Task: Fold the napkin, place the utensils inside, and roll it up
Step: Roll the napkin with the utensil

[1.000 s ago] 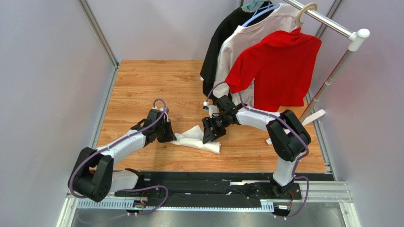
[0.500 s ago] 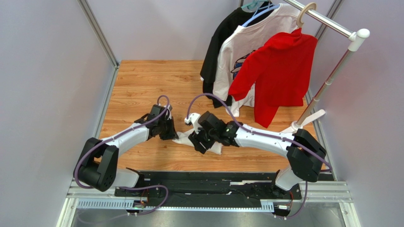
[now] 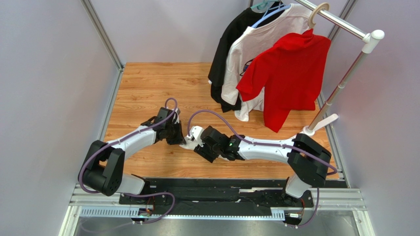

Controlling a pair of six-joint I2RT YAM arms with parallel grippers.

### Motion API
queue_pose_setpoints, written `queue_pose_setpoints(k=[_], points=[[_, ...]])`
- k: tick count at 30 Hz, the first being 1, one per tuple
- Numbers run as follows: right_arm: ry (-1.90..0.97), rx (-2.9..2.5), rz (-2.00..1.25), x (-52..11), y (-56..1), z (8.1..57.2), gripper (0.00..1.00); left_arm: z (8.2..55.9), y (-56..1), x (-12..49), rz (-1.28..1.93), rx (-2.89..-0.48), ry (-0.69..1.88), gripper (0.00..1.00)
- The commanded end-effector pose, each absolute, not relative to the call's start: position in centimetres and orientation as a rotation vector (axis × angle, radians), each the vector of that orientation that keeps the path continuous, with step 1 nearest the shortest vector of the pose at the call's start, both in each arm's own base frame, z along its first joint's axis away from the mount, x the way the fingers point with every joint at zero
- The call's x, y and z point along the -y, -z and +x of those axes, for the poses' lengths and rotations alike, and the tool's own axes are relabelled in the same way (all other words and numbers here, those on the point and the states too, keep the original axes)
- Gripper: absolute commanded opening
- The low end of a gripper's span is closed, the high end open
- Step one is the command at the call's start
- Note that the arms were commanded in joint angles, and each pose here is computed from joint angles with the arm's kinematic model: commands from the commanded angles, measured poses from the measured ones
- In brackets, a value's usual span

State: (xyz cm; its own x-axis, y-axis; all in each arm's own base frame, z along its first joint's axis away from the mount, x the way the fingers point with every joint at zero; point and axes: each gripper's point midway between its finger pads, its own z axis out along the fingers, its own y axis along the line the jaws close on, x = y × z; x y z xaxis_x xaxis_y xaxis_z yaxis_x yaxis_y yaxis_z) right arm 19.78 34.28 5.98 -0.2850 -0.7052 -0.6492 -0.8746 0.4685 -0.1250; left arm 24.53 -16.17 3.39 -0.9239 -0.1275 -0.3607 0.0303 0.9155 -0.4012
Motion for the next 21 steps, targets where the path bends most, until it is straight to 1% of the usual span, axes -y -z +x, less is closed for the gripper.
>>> queue_pose_setpoints(k=[1, 3, 4, 8, 9, 10, 11, 12, 14, 15, 16, 18, 21], points=[[-0.328, -2.034, -1.325, -35.2, -5.1, 20.2, 0.57, 24.2, -3.2, 15.7, -0.042, -2.723, 0.536, 0.0], [-0.323, -2.048, -1.332, -35.0, -4.6, 20.1, 0.55, 24.3, -3.3, 15.8, -0.041, -2.721, 0.538, 0.0], [-0.316, -2.057, -1.339, -35.0, -4.1, 20.1, 0.52, 24.4, -3.3, 15.8, -0.038, -2.722, 0.54, 0.0], [-0.296, -2.123, -1.355, -34.5, -2.4, 19.8, 0.45, 24.4, -3.7, 16.2, -0.015, -2.712, 0.567, 0.0], [-0.302, -2.141, -1.351, -34.5, -2.0, 19.6, 0.41, 24.6, -3.8, 16.3, -0.012, -2.703, 0.576, 0.0], [-0.326, -2.166, -1.353, -34.5, -1.6, 19.4, 0.34, 24.7, -4.2, 16.4, -0.009, -2.689, 0.589, 0.01], [-0.336, -2.192, -1.355, -34.4, -1.0, 19.3, 0.31, 24.7, -4.3, 16.4, -0.017, -2.682, 0.591, 0.03], [-0.37, -2.221, -1.354, -34.3, -0.8, 19.2, 0.24, 24.8, -4.5, 16.4, -0.021, -2.67, 0.589, 0.12], [-0.417, -2.278, -1.337, -34.1, -0.2, 18.8, 0.19, 25.1, -5.3, 15.9, -0.055, -2.628, 0.566, 0.29], [-0.461, -2.303, -1.325, -34.0, -0.1, 18.7, 0.12, 24.9, -5.3, 15.7, -0.064, -2.621, 0.559, 0.44], [-0.484, -2.328, -1.308, -33.9, -0.1, 18.6, 0.09, 25.1, -6.0, 15.3, -0.081, -2.586, 0.538, 0.48], [-0.571, -2.381, -1.284, -33.8, -0.2, 18.1, 0.04, 24.8, -6.3, 14.6, -0.103, -2.575, 0.507, 0.54], [-0.69, -2.45, -1.248, -33.8, -0.2, 17.4, 0.0, 24.6, -7.0, 13.4, -0.144, -2.529, 0.461, 0.59]])
